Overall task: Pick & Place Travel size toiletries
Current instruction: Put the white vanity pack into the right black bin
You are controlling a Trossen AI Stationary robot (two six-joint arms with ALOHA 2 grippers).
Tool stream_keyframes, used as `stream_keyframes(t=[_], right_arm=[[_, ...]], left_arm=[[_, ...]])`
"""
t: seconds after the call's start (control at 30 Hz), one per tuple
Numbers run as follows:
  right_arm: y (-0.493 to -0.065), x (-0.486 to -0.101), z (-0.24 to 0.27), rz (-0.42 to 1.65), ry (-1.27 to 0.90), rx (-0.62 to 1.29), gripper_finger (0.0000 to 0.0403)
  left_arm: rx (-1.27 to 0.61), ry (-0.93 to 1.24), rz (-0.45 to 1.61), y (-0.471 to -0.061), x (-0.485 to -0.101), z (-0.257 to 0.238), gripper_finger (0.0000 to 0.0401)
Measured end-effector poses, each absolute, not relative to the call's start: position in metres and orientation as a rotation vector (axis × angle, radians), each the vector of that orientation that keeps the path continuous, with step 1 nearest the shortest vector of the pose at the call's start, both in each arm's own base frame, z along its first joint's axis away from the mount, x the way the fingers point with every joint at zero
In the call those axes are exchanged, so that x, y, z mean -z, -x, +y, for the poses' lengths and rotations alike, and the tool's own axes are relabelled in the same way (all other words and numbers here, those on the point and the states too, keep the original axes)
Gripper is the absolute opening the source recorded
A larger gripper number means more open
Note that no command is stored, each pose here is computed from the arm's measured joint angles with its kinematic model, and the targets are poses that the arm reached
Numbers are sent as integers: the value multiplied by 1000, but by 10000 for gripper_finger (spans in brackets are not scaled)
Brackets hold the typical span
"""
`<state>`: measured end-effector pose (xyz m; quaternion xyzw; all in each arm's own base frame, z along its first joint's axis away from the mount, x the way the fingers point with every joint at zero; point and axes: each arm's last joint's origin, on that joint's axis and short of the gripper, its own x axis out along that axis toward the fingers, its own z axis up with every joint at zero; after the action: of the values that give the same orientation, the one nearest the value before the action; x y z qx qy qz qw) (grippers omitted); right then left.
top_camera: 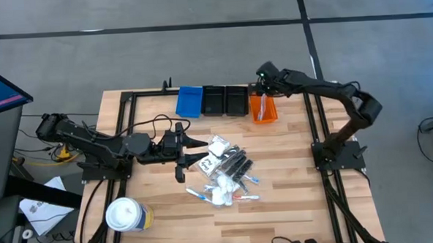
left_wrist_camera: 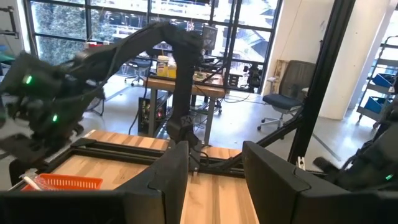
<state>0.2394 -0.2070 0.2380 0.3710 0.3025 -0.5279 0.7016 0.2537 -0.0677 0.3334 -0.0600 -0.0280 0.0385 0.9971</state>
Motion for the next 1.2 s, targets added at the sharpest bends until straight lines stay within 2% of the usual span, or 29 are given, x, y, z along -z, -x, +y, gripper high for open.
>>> stream_keyframes(t=[0.17,0.27,0.47,0.7,0.87,1.03,1.2], right_arm=[[-241,-270,-180,661,-628,1015,184],[-244,-278,-161,730,-501,913,175],[-248,-280,-130,828,-445,790,153],[-257,-283,-86,924,-252,581,79],[-260,-285,-65,921,-233,561,9],[-262,-286,-51,910,-219,563,6],[-266,-286,-27,926,-136,458,4]], left_arm=[[-77,120,-56,-254,-333,-68,144],[-77,120,-56,-254,-333,-68,144],[-76,124,-57,-254,-334,-68,144],[-76,127,-57,-254,-334,-68,144],[-76,128,-57,-254,-334,-68,144],[-76,130,-57,-254,-333,-68,144],[-71,130,-53,-253,-333,-69,144]])
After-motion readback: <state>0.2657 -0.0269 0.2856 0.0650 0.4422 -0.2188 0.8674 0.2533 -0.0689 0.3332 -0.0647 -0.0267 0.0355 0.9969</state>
